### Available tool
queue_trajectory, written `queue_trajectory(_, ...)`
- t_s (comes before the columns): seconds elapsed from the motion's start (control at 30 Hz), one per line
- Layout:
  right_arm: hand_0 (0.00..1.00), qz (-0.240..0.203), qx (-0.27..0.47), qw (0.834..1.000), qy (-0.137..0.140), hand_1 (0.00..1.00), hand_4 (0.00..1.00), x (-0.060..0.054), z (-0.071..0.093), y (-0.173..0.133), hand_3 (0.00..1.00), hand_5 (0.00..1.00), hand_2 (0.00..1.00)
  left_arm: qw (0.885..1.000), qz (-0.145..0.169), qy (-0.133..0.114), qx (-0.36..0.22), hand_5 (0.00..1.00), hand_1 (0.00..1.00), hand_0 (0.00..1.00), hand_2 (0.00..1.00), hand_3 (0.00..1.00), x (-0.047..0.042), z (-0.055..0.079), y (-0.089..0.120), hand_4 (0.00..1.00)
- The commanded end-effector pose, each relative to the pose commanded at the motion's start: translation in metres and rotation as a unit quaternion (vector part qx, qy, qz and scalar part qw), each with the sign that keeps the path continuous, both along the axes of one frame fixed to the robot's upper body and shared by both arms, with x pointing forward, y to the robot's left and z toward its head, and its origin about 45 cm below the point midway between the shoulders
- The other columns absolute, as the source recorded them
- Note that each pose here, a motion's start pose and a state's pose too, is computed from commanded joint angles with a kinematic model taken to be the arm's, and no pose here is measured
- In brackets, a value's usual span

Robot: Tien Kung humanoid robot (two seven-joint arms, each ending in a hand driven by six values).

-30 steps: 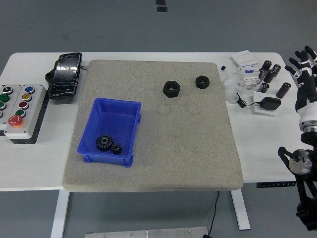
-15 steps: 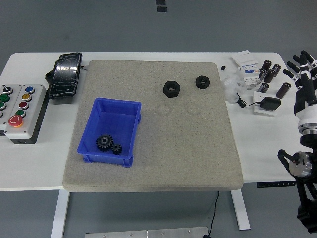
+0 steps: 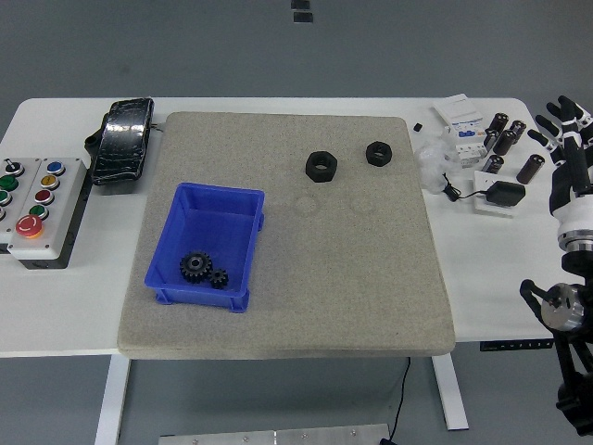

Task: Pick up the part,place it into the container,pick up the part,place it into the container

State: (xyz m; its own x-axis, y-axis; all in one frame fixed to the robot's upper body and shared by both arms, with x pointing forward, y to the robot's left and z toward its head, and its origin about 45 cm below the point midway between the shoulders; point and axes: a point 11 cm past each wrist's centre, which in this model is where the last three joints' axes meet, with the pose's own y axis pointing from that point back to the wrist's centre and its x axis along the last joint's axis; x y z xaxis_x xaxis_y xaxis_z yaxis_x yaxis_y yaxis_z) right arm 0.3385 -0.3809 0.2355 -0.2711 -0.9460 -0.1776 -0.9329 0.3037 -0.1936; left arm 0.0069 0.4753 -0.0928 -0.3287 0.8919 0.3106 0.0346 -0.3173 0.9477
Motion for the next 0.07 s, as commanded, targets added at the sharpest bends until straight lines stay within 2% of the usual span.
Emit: queue_trajectory(0.07,0.664,0.0,-0.001,1.0,0.001,0.705,0.875,0.0006,-0.0001,-0.0005,0.684,0.569,0.737,1.0,0.001,0.002,-0.002,0.383,0.52,0.623,0.527,0.644,-0.0004,-0.0002,-0.0007,0.614)
